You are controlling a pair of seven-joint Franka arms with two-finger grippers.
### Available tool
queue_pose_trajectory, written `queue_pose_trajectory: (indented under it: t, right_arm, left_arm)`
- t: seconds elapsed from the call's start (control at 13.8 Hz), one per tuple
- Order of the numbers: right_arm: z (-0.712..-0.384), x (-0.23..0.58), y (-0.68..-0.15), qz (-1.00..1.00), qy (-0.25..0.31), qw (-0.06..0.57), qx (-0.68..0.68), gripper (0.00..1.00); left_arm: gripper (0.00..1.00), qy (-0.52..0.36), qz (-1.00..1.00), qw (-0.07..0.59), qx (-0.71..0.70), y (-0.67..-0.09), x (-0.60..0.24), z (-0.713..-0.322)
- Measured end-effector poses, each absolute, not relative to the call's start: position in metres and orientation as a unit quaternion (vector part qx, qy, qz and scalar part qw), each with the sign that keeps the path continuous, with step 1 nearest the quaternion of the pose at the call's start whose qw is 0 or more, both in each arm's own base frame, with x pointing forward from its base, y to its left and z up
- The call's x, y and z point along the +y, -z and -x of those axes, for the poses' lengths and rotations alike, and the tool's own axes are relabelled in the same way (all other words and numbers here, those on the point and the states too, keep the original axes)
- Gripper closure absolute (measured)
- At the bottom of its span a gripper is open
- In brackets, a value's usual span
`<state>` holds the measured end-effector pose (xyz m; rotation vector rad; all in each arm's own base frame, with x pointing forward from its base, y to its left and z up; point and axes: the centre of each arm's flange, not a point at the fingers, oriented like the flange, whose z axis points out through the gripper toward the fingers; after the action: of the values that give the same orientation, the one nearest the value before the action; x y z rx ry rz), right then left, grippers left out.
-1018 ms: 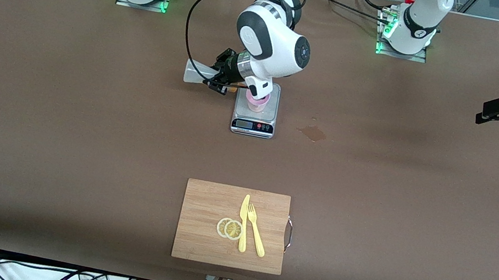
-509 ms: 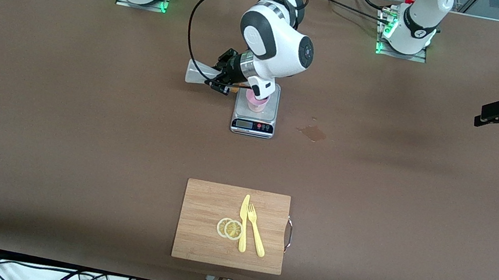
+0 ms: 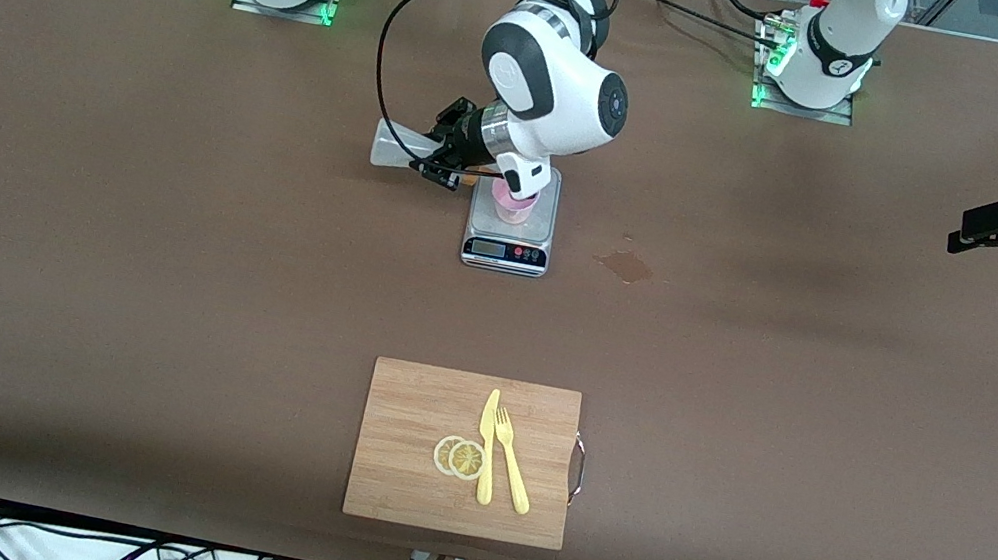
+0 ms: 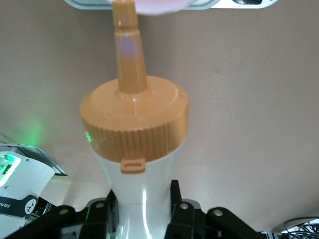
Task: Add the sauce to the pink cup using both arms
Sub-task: 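Tilt the bottle nozzle over the cup and squeeze sauce in, then carry the sauce bottle back with the right gripper and lower it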
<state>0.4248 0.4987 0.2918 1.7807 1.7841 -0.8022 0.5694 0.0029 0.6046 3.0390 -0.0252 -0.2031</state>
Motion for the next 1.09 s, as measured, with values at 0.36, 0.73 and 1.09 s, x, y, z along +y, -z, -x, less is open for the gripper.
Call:
queue_pose_trajectory:
  t: [0.36,0.73,1.09]
  right_arm:
    - [-0.427,0.504,-0.293,-0.648,0.298,0.263,0.649,0.6]
    - [-0.427,0.506,-0.291,-0.65,0.297,0.26,0.65,0.6]
    - [-0.477,0.475,-0.324,-0.719,0.276,0.138,0.622,0.64]
  left_arm:
    - [0.0,0.067,-0.997,0.048,-0.008,-0.605,0.003,-0.57]
    - [0.0,0.067,-0.997,0.048,-0.008,-0.605,0.003,-0.57]
    - [0.0,0.067,-0.997,0.048,-0.009,-0.605,0.002,-0.57]
